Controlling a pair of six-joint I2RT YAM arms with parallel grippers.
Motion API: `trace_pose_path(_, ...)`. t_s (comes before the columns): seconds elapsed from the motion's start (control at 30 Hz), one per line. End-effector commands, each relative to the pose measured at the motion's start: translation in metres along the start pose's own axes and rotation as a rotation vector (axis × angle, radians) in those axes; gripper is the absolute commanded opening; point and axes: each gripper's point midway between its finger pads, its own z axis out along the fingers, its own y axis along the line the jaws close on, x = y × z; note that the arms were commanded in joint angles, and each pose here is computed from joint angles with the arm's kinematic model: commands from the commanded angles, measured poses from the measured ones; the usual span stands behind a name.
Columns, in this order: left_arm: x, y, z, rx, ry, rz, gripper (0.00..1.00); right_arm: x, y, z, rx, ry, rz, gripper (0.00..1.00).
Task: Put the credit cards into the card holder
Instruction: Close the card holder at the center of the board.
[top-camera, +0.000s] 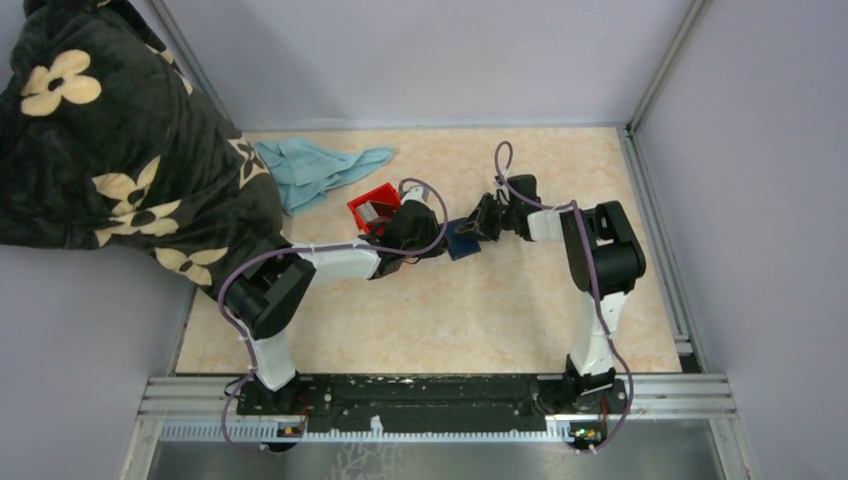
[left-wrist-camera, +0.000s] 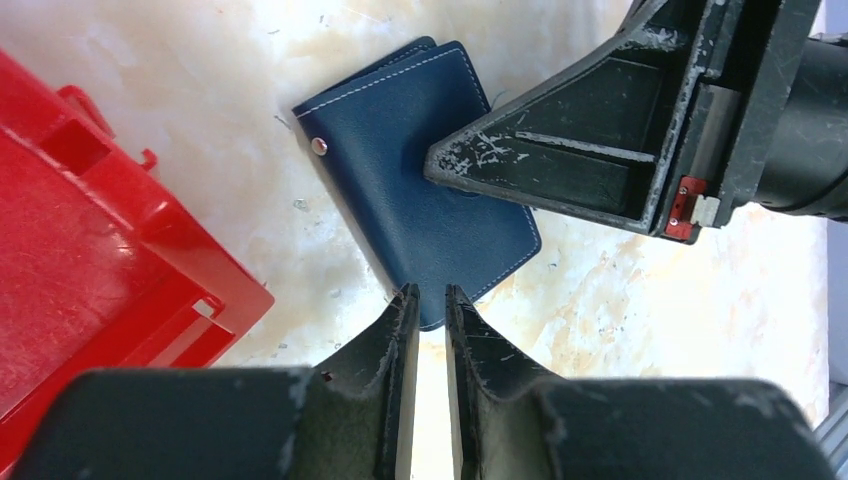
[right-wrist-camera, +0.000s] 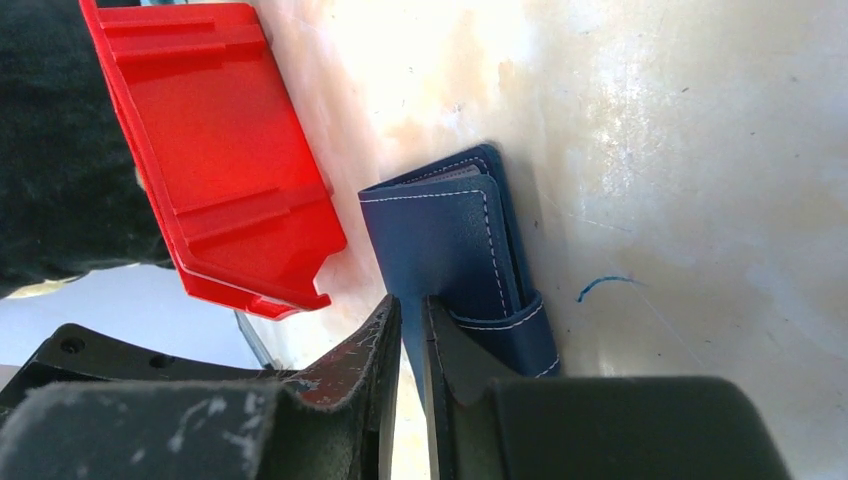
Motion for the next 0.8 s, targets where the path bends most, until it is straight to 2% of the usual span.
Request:
trace_pose_path(0.0, -0.002, -0.003, -0.002, -0.001, -0.031, -0.013, 0.22, 0.009, -0.043, -0.003, 0.186, 0.003, -0.024, 0.16)
trace_pose_path(0.77, 0.005, -0.004, 0.007, -0.020, -0.026, 0.001, 0.22, -0.017, 0.045, -0.015, 0.011, -0.031, -0.160, 0.18)
